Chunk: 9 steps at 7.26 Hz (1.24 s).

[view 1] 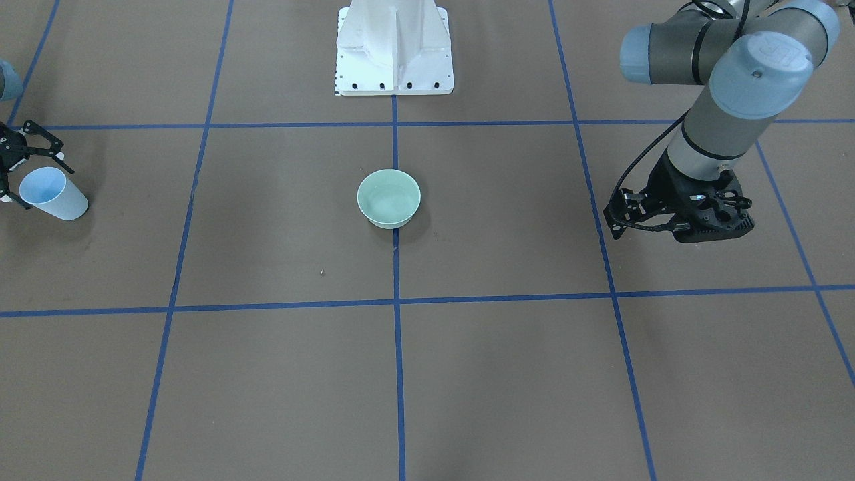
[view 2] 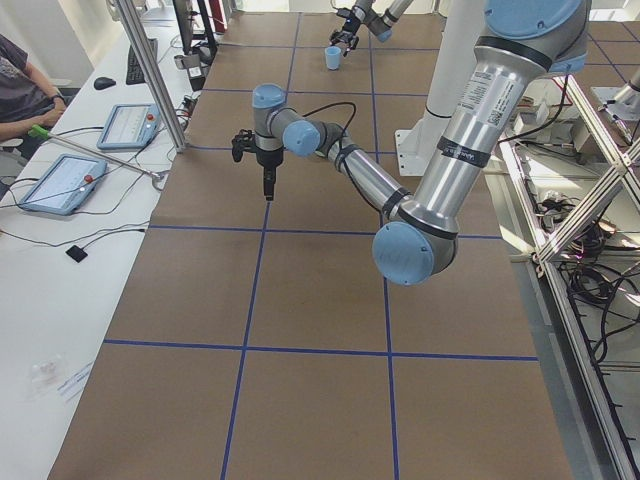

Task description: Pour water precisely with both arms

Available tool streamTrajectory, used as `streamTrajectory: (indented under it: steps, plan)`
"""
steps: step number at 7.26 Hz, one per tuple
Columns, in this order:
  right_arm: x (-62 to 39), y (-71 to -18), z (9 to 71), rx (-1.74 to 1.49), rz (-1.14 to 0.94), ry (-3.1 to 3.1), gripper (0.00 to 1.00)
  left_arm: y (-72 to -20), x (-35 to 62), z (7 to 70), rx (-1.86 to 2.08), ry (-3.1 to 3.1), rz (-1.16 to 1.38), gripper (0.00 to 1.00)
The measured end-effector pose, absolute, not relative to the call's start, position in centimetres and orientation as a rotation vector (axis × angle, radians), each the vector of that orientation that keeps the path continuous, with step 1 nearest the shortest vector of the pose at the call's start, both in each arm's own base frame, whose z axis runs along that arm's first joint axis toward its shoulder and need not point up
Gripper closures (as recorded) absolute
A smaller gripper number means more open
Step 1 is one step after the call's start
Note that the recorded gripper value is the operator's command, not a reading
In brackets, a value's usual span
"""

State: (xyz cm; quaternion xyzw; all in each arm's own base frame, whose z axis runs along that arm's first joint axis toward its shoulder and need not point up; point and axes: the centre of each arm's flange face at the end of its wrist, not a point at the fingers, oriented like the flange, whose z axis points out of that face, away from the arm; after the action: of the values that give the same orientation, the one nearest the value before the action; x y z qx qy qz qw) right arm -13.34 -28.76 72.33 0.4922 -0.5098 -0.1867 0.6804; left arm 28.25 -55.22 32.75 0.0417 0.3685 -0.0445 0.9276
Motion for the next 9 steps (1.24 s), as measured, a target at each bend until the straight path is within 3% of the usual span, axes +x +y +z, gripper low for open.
streamTrajectory:
  steps: [5, 9]
  plan:
    - [-9.8, -26.5, 72.9, 1.085, -0.322, -1.178, 0.01, -55.1, 28.0, 32.3, 0.092, 0.758, -0.093, 0.00]
    - [-8.5, -28.7, 73.0, 1.074, -0.169, -1.139, 0.01, -55.2, 27.3, 32.8, 0.101, 0.751, -0.074, 0.00]
